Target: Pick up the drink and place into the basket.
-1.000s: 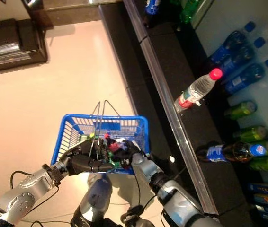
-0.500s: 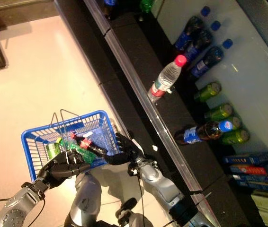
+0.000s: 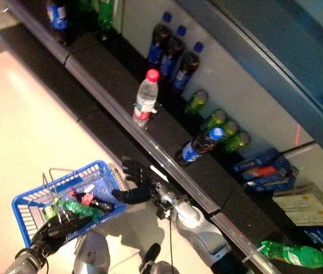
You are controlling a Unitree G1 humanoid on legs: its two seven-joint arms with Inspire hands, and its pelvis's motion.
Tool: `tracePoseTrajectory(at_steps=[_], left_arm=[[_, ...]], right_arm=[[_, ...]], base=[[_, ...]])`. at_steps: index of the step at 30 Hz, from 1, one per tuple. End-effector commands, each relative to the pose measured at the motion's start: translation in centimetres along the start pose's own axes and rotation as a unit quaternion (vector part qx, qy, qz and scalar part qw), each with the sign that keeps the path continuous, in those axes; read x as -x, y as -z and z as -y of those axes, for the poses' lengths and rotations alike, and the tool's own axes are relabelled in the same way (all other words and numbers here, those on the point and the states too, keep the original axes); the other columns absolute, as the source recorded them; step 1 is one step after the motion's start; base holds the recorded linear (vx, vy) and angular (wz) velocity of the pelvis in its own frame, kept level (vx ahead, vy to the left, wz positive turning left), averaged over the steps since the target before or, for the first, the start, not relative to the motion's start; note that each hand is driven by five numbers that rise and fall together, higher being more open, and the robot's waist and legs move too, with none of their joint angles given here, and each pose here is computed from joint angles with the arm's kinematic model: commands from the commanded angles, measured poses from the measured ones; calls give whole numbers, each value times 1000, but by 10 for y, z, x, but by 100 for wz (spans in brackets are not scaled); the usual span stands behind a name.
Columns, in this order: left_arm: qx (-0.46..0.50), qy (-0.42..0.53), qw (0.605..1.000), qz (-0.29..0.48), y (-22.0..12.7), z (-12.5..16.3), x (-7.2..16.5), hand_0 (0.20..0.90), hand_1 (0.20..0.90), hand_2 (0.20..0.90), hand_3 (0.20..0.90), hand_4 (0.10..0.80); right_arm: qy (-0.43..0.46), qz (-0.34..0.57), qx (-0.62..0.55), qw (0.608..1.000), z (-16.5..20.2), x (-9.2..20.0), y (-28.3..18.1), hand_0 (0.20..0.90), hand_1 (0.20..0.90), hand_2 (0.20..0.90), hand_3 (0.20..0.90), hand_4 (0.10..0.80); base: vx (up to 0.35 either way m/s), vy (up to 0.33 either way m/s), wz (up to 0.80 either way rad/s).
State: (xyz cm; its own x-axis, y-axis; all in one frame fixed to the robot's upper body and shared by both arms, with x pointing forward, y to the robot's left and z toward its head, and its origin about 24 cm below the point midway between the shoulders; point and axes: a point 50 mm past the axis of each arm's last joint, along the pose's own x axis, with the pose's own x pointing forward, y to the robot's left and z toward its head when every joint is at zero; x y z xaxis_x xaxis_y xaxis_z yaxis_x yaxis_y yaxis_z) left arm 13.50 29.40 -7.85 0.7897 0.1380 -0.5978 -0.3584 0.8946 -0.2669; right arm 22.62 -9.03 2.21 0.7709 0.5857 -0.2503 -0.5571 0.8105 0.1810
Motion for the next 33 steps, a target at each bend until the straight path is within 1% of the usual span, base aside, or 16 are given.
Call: tracePoseTrajectory(at_steps=[1, 3, 5, 7, 10, 12, 15, 17, 18, 19, 20, 22, 23, 24, 26, 33], left_arm=[[-4, 51, 989, 137, -33, 31, -10, 300, 300, 300, 200, 100], [34, -12, 995, 92, -10, 16, -15, 300, 300, 300, 200, 100], [47, -53, 996, 59, 6, 9, -16, 300, 300, 300, 200, 100], [55, -71, 995, 43, 15, 7, -16, 300, 300, 300, 200, 100], [73, -115, 991, -8, 39, 2, -15, 300, 300, 300, 200, 100], [80, -130, 988, -26, 49, 1, -13, 300, 300, 300, 200, 100], [88, -150, 983, -64, 67, 3, -11, 300, 300, 300, 200, 100], [57, -147, 984, -84, 74, 4, -11, 300, 300, 300, 200, 100], [50, -144, 985, -85, 74, 5, -11, 300, 300, 300, 200, 100], [33, -131, 987, -93, 77, 8, -12, 300, 300, 300, 200, 100], [34, -130, 986, -94, 77, 9, -12, 300, 300, 300, 200, 100], [45, -135, 985, -101, 82, 9, -11, 300, 300, 300, 200, 100], [51, -145, 982, -107, 85, 8, -9, 300, 300, 300, 200, 100], [57, -152, 980, -111, 87, 7, -8, 300, 300, 300, 200, 100], [67, -164, 977, -117, 91, 6, -6, 300, 300, 300, 200, 100], [65, -157, 978, -121, 93, 9, -7, 300, 300, 300, 200, 100]], right_arm=[[20, -45, 42, 998, 19, 16, 24, 900, 900, 900, 900, 800], [50, -97, 51, 993, 25, 21, 49, 900, 900, 900, 900, 800], [79, -134, 55, 986, 32, 27, 67, 900, 900, 900, 900, 800], [94, -153, 48, 983, 36, 31, 79, 900, 900, 900, 900, 800], [151, -234, 1, 961, 47, 49, 122, 900, 900, 900, 900, 800], [173, -269, -14, 947, 51, 58, 142, 900, 900, 900, 900, 800], [210, -360, -40, 908, 55, 83, 180, 900, 900, 900, 900, 800], [237, -414, -69, 876, 54, 103, 201, 900, 900, 900, 900, 800], [239, -418, -74, 873, 54, 105, 203, 900, 900, 900, 900, 800], [249, -430, -94, 862, 53, 116, 211, 900, 900, 900, 900, 800], [254, -432, -98, 860, 54, 118, 213, 900, 900, 900, 900, 800], [277, -448, -110, 843, 53, 130, 220, 900, 900, 900, 900, 800], [292, -461, -130, 828, 52, 139, 225, 900, 900, 900, 900, 800], [296, -464, -136, 823, 52, 143, 227, 900, 900, 900, 900, 800], [292, -466, -135, 824, 52, 145, 228, 900, 900, 900, 900, 800], [263, -480, -133, 826, 48, 149, 231, 900, 900, 900, 900, 800]], base=[[-39, 35, -27], [-44, 18, -33], [-65, 17, -28], [-45, 22, -13], [-39, 47, -19], [-8, 43, -3], [-1, 58, -3], [3, 17, -1], [0, 0, 0], [0, 0, 0], [23, 39, 0], [35, 52, 4], [36, 54, 6], [37, 48, 4], [16, 15, 0], [0, 0, 0]])
